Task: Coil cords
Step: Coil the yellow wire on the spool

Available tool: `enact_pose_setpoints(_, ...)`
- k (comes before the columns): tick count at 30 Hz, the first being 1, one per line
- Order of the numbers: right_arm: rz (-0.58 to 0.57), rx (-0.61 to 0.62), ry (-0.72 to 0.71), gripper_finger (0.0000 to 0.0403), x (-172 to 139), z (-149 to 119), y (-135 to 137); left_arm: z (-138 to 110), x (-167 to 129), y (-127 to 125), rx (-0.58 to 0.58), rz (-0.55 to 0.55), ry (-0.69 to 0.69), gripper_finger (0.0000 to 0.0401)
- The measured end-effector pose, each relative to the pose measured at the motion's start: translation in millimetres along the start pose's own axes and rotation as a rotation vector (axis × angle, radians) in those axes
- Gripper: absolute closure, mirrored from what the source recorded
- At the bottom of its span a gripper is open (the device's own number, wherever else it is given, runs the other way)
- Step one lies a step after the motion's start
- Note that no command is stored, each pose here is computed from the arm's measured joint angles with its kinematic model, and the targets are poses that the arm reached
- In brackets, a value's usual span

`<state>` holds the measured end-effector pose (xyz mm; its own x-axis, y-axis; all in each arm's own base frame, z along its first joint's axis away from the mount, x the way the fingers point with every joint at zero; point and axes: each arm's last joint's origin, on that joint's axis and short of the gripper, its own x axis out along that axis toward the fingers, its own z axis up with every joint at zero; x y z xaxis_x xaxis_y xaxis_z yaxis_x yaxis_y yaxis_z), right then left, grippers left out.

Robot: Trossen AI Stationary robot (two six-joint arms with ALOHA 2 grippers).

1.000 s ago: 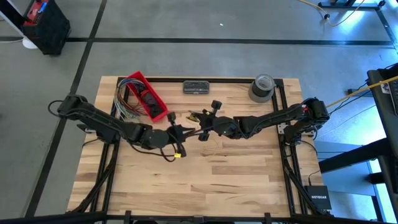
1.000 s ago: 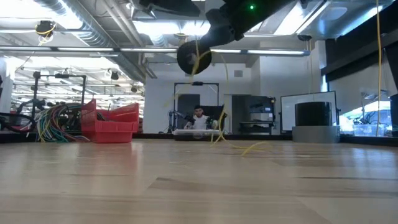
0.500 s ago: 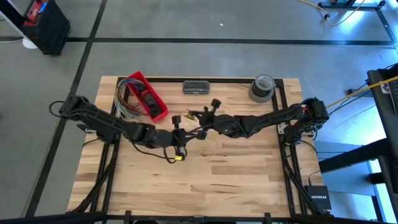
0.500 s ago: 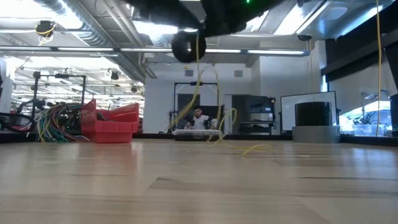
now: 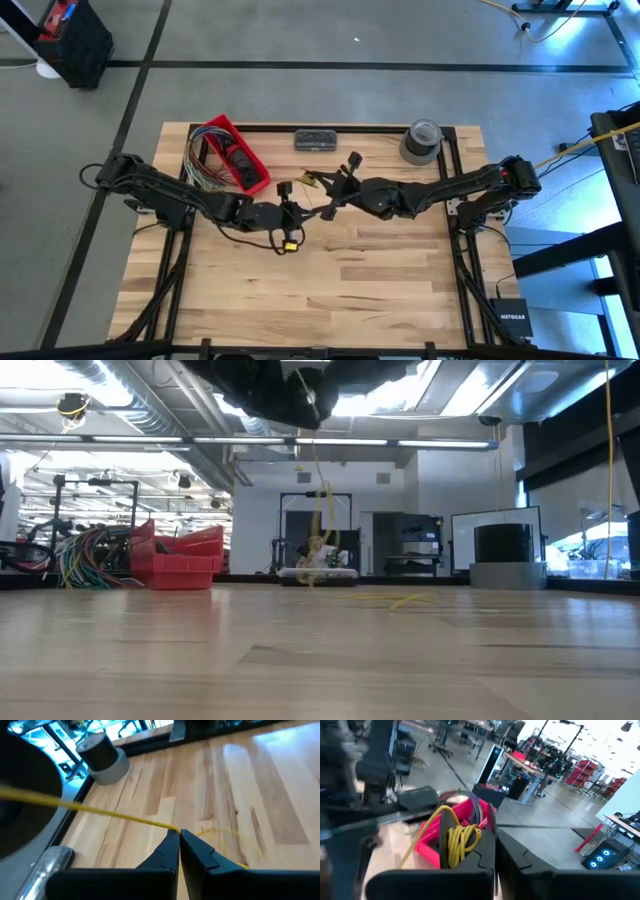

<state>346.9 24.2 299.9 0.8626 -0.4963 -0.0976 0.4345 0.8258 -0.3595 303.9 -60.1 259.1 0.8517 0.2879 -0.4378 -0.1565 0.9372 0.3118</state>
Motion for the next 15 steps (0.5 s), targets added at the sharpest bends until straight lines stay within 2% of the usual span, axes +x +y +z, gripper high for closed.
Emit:
enact_pose_setpoints(6, -0.114, -0.059, 0.104, 0.0397, -12.9, -0.1, -7.7, -3.9, -0.6, 2.8, 0.010, 0.017, 0.040, 0.0396)
enact_pose_setpoints(11, -0.064, -0.051, 0.077, 0.0397, -17.4, 3.7, -3.0, -2.4, 0.1, 3.7, 0.000, 0.014, 0.025, 0.0396)
enact_pose_setpoints(15, -0.019, -0.089, 0.115, 0.0397, -16.9, -1.9, -1.0, 2.7, -5.4, 1.9, -0.020, -0.002, -0.014, 0.0396)
